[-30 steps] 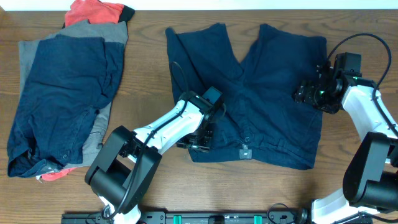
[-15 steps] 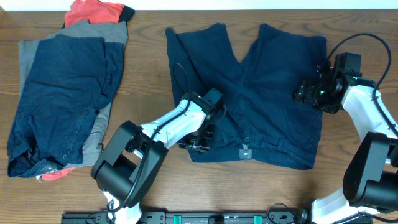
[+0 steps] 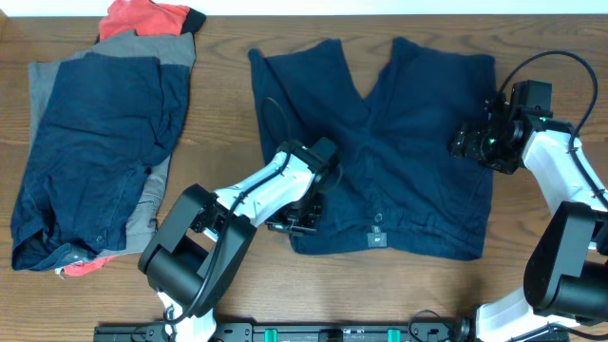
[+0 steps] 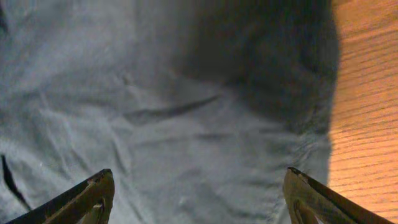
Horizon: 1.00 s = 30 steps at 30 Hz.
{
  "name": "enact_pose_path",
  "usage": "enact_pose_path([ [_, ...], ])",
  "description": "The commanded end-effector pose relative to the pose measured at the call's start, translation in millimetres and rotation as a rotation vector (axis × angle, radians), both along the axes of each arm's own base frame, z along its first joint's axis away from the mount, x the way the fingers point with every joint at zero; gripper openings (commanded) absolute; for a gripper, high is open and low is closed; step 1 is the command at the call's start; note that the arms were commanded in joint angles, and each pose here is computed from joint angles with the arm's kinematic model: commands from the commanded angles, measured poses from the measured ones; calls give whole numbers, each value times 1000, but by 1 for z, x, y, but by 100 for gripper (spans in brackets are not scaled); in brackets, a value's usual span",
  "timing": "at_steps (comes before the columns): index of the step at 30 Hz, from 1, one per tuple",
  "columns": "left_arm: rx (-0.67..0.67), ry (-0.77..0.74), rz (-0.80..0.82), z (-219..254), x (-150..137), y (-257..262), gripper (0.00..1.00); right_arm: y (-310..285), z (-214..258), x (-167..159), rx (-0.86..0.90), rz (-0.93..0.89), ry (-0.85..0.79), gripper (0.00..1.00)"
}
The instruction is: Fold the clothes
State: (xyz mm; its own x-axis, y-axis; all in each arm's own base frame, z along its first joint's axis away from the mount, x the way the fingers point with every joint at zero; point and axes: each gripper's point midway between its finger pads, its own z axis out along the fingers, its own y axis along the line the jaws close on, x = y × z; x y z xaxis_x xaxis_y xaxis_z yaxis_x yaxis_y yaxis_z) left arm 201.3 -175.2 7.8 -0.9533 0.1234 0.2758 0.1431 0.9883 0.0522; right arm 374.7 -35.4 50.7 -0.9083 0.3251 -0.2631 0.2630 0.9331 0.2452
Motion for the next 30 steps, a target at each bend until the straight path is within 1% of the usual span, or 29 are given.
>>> enact_pose_path([
  [1,75,47,94,2,-8,17,6,3,-5,-3,-4,17,14,85],
  [4,113,89,127,7,-16,28,6,3,-5,-3,-4,17,14,85],
  [5,121,100,131,8,-17,31,9,3,-5,-3,-4,17,14,85],
  [6,125,106,138,9,-17,33,17,3,-5,-3,-4,17,13,85],
  [7,123,107,139,9,-17,34,29,3,-5,-3,-4,17,13,85],
  [8,121,105,144,8,-15,35,46,3,-5,-3,-4,17,13,85],
  [9,120,104,146,8,-15,35,52,3,-5,-3,-4,17,14,85],
  [10,116,105,141,8,-14,35,56,3,-5,-3,-3,17,15,85],
  [11,111,107,129,8,-14,36,58,3,-5,-4,-3,17,17,85],
  [12,106,112,114,8,-14,37,64,4,-5,-4,-2,17,20,84],
  [13,105,120,106,9,-15,39,67,4,-5,-5,2,18,22,85],
  [15,111,133,121,12,-14,44,73,5,-6,-6,6,19,26,84],
  [17,108,136,146,19,-9,49,75,6,-6,-8,11,20,32,83],
  [20,76,92,169,35,6,53,80,11,-4,-12,40,27,51,94],
  [22,53,20,182,50,23,56,84,13,1,-16,46,28,63,97],
  [27,-29,-205,186,98,66,60,94,15,28,-29,44,28,55,97],
  [30,-107,-348,178,126,92,55,100,18,50,-43,42,28,42,97],
])
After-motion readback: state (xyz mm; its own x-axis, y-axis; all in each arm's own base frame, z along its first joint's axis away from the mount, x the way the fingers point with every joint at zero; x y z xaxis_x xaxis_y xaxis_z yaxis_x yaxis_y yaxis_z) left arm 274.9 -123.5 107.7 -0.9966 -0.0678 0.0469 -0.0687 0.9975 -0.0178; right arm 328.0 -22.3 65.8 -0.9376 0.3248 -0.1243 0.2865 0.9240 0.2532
